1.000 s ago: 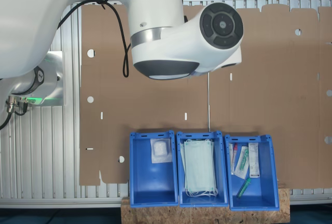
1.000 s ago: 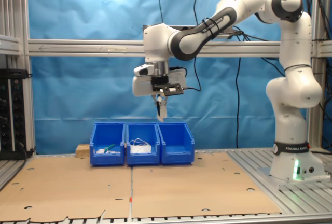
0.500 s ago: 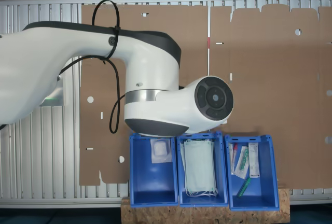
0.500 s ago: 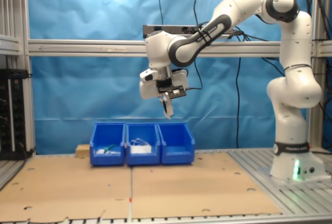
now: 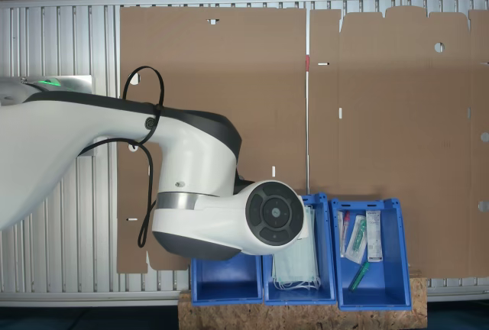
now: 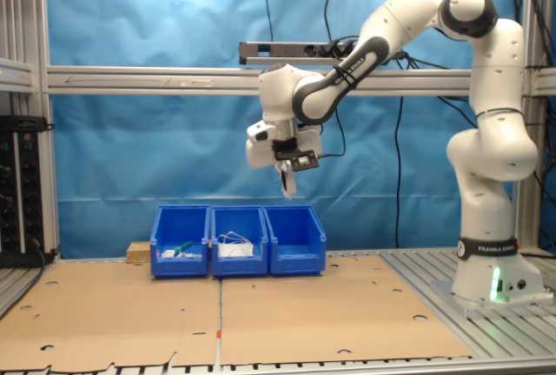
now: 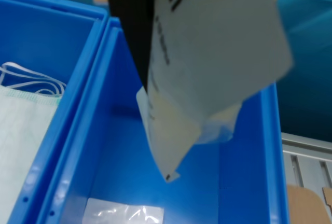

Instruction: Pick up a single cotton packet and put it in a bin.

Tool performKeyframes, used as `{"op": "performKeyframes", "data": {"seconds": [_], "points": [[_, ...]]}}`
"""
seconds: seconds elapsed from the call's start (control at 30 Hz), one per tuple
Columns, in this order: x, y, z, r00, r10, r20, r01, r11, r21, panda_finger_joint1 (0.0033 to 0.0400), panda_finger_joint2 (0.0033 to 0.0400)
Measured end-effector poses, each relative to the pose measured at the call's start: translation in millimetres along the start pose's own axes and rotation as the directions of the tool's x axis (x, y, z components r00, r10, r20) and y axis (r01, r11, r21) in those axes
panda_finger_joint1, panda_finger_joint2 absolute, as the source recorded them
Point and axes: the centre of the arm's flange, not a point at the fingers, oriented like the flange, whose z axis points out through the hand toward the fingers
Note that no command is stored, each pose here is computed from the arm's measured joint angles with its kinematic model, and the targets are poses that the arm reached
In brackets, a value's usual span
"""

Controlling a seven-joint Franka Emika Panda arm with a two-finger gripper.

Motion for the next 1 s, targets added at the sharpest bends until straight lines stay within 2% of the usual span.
{"op": "performKeyframes", "data": {"seconds": [0.23,0.53,0.7,1.0], "points": [[-24,4,12,1.0,-0.011,-0.006,0.01,1.0,-0.016,0.0063,0.0063],[-43,9,12,0.999,-0.029,-0.032,0.028,0.999,-0.043,0.0063,0.0063],[-52,11,7,0.997,-0.042,-0.06,0.039,0.997,-0.061,0.0063,0.0063],[-55,12,3,0.992,-0.056,-0.115,0.049,0.997,-0.062,0.0063,0.0063]]}}
